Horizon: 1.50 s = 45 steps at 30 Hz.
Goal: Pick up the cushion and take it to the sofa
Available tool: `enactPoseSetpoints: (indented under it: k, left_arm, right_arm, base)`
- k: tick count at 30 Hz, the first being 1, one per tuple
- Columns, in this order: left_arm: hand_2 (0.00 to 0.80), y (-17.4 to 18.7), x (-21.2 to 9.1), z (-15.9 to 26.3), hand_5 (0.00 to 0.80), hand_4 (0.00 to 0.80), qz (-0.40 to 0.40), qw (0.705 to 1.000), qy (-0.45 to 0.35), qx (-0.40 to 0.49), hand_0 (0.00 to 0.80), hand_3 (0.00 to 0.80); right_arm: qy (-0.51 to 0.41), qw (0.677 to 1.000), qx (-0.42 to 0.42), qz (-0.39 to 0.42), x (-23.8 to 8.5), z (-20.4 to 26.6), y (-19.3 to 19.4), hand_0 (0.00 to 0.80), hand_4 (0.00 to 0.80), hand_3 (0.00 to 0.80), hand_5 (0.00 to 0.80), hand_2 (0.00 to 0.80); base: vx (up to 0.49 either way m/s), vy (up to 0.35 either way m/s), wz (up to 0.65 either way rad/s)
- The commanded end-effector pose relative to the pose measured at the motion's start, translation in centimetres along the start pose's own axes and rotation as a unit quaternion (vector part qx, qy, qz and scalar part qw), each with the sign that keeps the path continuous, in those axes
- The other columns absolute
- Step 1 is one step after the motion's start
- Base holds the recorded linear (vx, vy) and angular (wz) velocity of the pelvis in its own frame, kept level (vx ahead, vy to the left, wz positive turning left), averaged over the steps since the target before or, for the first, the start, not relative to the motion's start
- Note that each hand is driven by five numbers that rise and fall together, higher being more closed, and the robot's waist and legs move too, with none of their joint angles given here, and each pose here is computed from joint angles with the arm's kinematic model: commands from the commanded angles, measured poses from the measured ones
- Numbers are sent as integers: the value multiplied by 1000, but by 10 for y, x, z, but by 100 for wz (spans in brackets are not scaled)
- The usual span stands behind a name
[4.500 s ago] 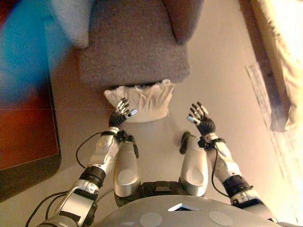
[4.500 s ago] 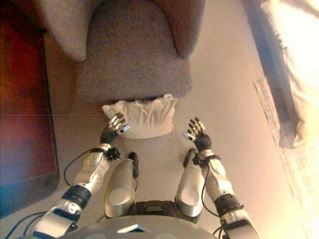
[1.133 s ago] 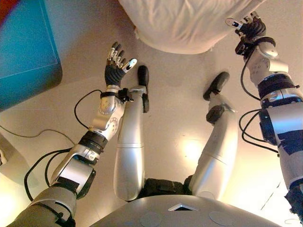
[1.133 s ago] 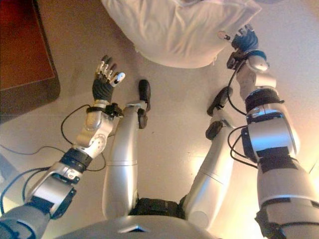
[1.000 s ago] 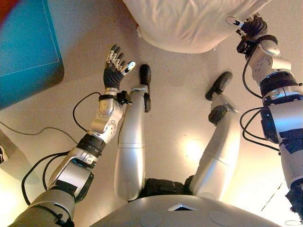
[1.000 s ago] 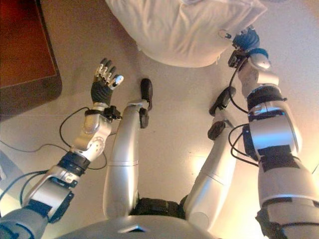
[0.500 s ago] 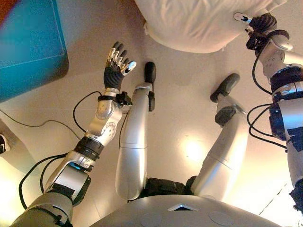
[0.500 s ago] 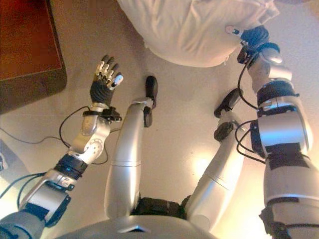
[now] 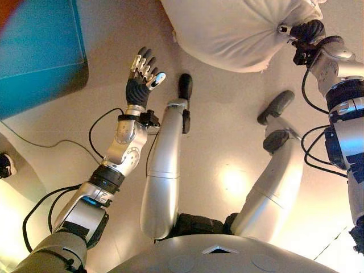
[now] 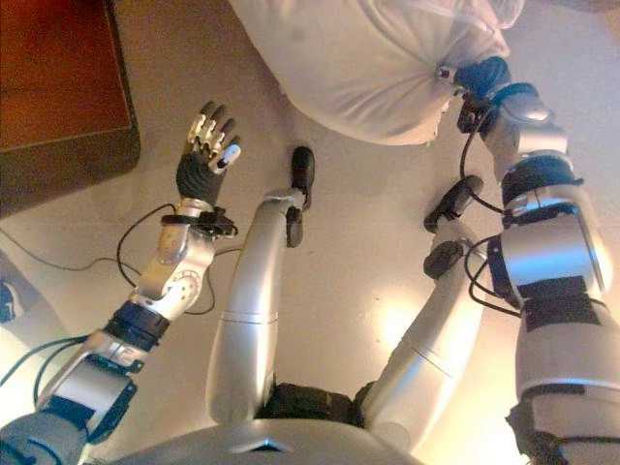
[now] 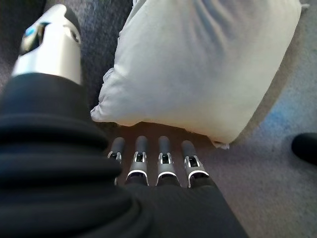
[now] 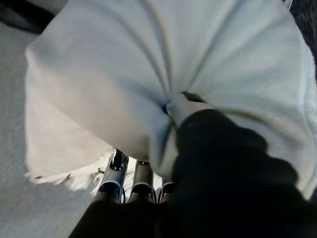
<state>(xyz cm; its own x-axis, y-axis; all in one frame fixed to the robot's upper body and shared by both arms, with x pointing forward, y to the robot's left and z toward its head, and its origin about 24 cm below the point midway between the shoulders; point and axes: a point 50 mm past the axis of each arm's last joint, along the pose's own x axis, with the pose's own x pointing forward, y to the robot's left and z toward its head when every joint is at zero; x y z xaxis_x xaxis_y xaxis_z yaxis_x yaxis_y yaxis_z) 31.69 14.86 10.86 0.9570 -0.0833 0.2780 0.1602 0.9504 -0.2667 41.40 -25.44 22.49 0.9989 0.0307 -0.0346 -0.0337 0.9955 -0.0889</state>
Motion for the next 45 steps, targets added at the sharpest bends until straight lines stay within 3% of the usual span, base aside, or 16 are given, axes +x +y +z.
enactPoseSetpoints:
  k: [1,16,29,45]
  left_arm:
    - [0,-8,-12,8,0,0,-19,999,-25,-42,0,0]
    - [0,-8,-14,10,0,0,-25,998,-38,-44,0,0]
    - [0,-7,-16,-6,0,0,5,1000,-25,-16,0,0]
    - [0,18,-39,-34,0,0,10,998,49,22,0,0]
  right_arm:
    - [-69,997,-24,24,-2,42,1,800,800,800,800,800]
    - [-131,991,-12,10,-8,47,-9,800,800,800,800,800]
    - [-177,978,111,-10,-24,-16,-5,800,800,800,800,800]
    - [-172,972,145,-70,-55,-65,-10,800,800,800,800,800]
  base:
    - [-3,3,5]
    - [-2,-2,0]
    - [5,-15,-19]
    - [53,-68,-15]
